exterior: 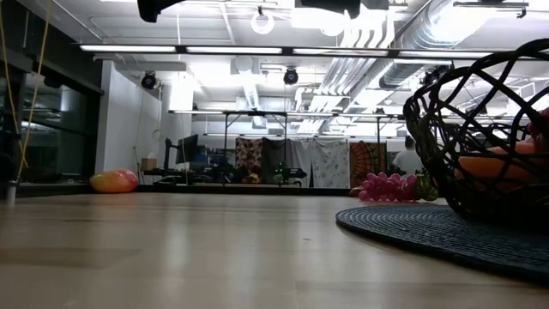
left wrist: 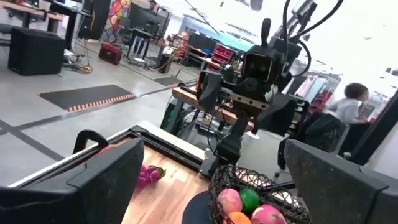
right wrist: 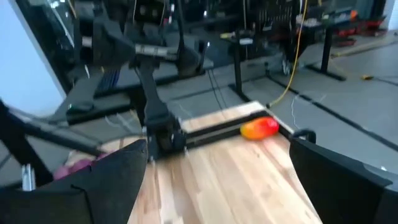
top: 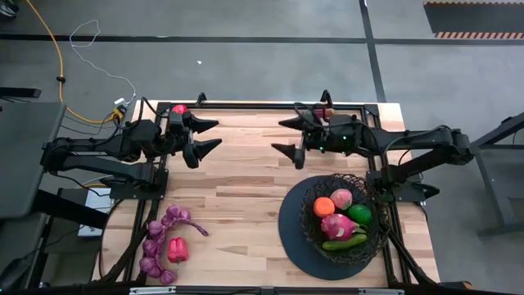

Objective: Build produce basket
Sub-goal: Put the orange mango into the basket

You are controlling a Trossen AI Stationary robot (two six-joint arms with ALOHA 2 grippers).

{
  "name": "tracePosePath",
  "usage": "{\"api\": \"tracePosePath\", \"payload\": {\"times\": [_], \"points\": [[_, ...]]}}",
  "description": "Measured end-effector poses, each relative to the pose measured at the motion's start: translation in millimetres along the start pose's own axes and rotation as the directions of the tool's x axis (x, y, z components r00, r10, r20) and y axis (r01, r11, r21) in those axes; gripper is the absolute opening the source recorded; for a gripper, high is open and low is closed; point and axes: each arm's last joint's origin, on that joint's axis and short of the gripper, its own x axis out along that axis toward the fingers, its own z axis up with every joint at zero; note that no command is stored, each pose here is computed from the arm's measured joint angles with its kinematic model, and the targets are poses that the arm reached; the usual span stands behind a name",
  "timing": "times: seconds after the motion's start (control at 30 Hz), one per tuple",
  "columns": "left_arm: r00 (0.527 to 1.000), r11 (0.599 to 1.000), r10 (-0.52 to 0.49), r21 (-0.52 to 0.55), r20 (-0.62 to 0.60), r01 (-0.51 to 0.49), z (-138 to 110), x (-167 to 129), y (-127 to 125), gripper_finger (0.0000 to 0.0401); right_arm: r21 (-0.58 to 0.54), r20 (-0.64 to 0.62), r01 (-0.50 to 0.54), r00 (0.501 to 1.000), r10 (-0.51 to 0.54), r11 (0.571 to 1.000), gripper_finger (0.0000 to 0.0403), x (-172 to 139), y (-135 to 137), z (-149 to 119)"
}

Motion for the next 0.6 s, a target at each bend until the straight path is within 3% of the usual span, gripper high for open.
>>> {"api": "tracePosePath", "payload": {"times": [0.37,0.6], "points": [[1.000,1.000,-0.023,0.005,-0.011,0.023,1.3,0.9,3.1,0.0378,0.025,0.045,0.019,0.999,-0.020,1.000,0.0381,1.1,-7.3,5.3],[0.986,0.990,0.138,0.041,-0.096,-0.135,23.5,-0.8,16.4,0.0378,0.046,0.048,0.037,0.998,-0.040,0.998,0.0381,1.5,-10.6,5.9]]}}
